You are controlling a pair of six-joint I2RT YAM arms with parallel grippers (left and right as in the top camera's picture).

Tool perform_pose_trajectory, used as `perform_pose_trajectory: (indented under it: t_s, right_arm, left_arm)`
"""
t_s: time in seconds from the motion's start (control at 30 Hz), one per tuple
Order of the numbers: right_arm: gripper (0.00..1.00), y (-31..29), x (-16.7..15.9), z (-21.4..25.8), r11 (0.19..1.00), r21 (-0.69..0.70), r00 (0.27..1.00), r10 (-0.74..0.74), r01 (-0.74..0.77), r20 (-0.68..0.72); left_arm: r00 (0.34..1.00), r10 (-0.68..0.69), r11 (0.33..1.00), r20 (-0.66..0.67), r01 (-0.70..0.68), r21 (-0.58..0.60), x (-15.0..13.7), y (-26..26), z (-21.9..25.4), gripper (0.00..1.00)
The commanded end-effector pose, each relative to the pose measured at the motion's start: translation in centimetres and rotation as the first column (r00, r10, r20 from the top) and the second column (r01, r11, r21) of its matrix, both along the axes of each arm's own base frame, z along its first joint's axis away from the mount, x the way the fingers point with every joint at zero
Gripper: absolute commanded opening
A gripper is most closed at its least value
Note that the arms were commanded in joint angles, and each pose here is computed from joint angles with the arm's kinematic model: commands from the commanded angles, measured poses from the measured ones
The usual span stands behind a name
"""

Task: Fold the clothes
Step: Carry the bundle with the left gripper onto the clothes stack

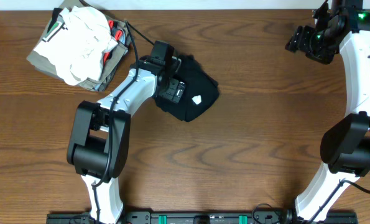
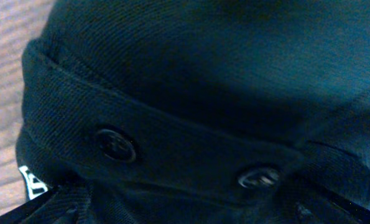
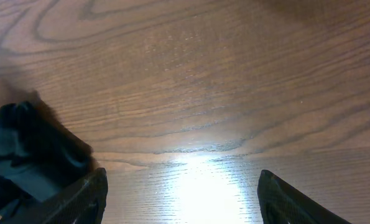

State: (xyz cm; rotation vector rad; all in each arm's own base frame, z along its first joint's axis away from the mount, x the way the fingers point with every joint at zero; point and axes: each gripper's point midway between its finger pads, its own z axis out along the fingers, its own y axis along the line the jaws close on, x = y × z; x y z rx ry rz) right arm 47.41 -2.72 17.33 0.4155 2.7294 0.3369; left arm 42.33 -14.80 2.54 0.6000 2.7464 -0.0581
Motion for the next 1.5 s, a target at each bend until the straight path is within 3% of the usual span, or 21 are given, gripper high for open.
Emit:
perform_pose_trajectory:
  t_s: [0.0,0.17,0.3,0.43,0.67,0.97,1.37,1.47]
  right_arm:
    - [0.76,-0.2,0.1,0.4,1.0,-0.014,1.0,0.007,-0.007,0.012]
    - [0.76,-0.4,0.1,0.3,1.0,-0.026,1.0,0.002,-0.002,0.009]
    - [0.76,-0.4,0.2,0.3,1.0,-0.027,1.0,0.002,-0.002,0.013]
    - [0.76,-0.4,0.2,0.3,1.0,-0.027,1.0,0.002,-0.002,0.013]
    - [0.77,-0.4,0.2,0.3,1.0,-0.027,1.0,0.002,-0.002,0.012]
    - [0.77,-0.4,0.1,0.3,1.0,-0.027,1.0,0.002,-0.002,0.009]
    - [0.76,-0.4,0.1,0.3,1.0,-0.026,1.0,0.002,-0.002,0.008]
    - [0.76,-0.4,0.1,0.3,1.0,-0.026,1.0,0.002,-0.002,0.008]
  left_arm:
    - [0.988,-0.101,0.995,0.113,0.1,0.019,0.5,-1.4,4.6,0.98]
    - [0.93,-0.311,0.95,0.196,0.305,0.061,-1.6,-5.4,8.7,0.98]
    - [0.806,-0.572,0.819,0.152,0.552,0.153,-5.0,-9.2,8.2,0.98]
    - [0.77,-0.631,0.771,0.1,0.606,0.198,-6.8,-11.3,6.5,0.98]
    - [0.794,-0.606,0.748,0.033,0.556,0.361,-6.2,-10.8,2.7,0.98]
    - [0.856,-0.514,0.813,0.059,0.464,0.352,-4.8,-11.0,0.0,0.98]
    - [0.899,-0.437,0.803,-0.019,0.4,0.441,-3.0,-7.0,-5.2,0.97]
    - [0.908,-0.417,0.806,-0.027,0.383,0.452,-2.5,-6.1,-6.4,0.83]
